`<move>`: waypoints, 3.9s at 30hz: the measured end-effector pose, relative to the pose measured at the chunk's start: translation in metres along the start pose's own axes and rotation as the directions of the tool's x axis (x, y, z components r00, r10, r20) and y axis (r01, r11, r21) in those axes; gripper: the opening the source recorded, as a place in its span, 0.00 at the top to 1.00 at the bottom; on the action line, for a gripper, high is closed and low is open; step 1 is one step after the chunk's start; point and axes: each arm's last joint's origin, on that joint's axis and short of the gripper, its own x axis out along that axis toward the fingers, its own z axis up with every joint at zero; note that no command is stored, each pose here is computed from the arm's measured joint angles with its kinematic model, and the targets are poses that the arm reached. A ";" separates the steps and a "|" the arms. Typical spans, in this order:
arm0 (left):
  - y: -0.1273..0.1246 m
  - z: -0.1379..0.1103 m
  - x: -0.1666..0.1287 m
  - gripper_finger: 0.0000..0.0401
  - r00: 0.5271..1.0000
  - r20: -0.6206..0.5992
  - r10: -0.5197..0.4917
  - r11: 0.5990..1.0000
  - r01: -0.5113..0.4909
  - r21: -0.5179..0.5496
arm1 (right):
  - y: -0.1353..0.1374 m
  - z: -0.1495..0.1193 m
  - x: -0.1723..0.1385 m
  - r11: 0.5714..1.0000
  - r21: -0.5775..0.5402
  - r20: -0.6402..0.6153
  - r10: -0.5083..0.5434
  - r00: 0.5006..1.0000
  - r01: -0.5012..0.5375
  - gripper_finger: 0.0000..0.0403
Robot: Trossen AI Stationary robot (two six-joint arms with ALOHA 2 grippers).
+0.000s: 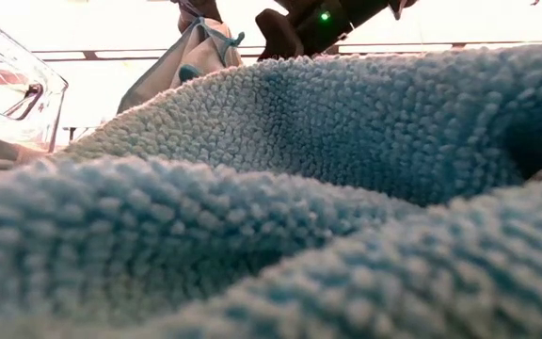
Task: Sort microfiber towel by color & place in baskets
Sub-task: Put the light blue microfiber towel into the right transparent bin
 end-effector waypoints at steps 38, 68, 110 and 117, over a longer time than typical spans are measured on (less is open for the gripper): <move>0.000 0.001 0.000 1.00 1.000 0.011 -0.001 1.000 0.001 -0.022 | 0.001 0.002 0.000 0.998 0.044 0.026 0.050 0.998 -0.051 0.98; 0.002 0.001 0.000 1.00 0.997 0.009 0.075 0.997 -0.075 -0.007 | 0.001 0.002 0.000 0.997 0.058 0.020 0.049 0.999 -0.050 0.98; 0.046 -0.032 -0.030 0.60 0.683 -0.330 0.651 0.721 -0.693 -0.011 | -0.046 0.024 -0.165 0.933 0.360 -0.212 0.105 0.972 -0.022 0.98; 0.055 -0.031 -0.032 0.60 0.679 -0.318 0.662 0.709 -0.705 -0.030 | -0.051 0.028 -0.201 0.908 0.406 -0.138 0.170 0.976 -0.101 0.98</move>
